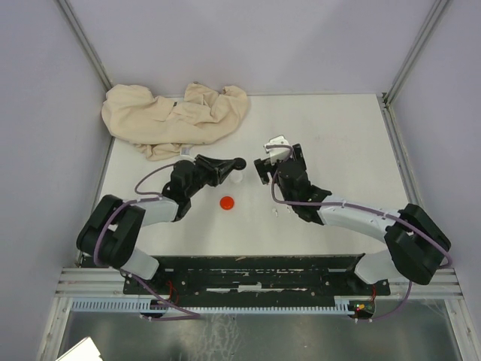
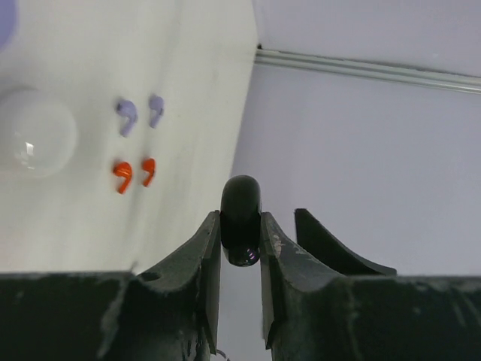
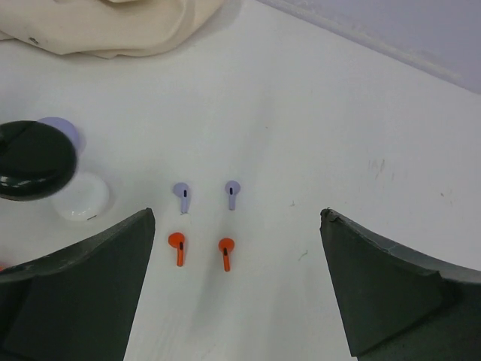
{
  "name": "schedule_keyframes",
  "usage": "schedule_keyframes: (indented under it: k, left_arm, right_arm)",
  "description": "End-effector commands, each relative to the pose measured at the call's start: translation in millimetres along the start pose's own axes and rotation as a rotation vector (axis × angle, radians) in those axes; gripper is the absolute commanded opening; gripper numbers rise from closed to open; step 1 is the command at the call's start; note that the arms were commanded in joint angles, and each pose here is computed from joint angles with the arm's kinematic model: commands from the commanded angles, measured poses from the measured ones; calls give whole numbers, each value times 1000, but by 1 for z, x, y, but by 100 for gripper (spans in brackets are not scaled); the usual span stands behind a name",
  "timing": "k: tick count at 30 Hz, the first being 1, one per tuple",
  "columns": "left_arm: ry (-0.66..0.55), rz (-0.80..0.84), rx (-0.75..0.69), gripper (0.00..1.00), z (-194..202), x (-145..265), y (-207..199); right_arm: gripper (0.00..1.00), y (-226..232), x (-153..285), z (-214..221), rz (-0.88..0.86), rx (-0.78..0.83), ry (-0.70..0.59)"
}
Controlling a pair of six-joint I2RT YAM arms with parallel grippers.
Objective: Insert the wireless bluetooth earbuds into the charging case
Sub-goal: Place the charging case at the center of the board.
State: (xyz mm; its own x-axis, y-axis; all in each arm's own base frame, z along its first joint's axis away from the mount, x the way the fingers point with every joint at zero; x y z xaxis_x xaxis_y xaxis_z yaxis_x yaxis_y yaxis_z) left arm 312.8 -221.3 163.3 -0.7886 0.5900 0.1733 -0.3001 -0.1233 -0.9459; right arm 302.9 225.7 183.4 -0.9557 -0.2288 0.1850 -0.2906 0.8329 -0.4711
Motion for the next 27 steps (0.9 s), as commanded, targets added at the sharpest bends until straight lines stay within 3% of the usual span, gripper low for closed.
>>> schedule_keyframes:
  k: [1, 7, 16, 27]
  left_arm:
    - [-116, -80, -242, 3, -26, 20, -5]
    - [-246, -220, -409, 3, -50, 41, 9]
    - [-249, -273, -417, 3, -67, 41, 44]
    - [-273, -288, -406, 3, -88, 45, 62]
  right_arm:
    - [99, -33, 3, -23, 26, -113, 59]
    - [100, -42, -2, -19, -84, -165, 158]
    - [100, -38, -13, -15, -176, -215, 206]
    - [99, 4, -53, -33, -420, -211, 237]
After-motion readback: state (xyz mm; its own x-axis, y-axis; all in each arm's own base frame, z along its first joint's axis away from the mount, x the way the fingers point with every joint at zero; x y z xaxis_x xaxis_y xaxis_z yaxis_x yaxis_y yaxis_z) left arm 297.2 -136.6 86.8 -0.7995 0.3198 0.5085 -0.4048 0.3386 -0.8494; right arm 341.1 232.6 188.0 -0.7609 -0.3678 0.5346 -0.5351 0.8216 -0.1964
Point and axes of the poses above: each gripper's point midway between its finger pads, its own x axis back along the fingers, its own y axis along the line the jaws close on, z = x × y, the point moved 5 cm from there along x, back along the fingers, and after that the axes turned 15 degrees about x, right-handed, at the moved point
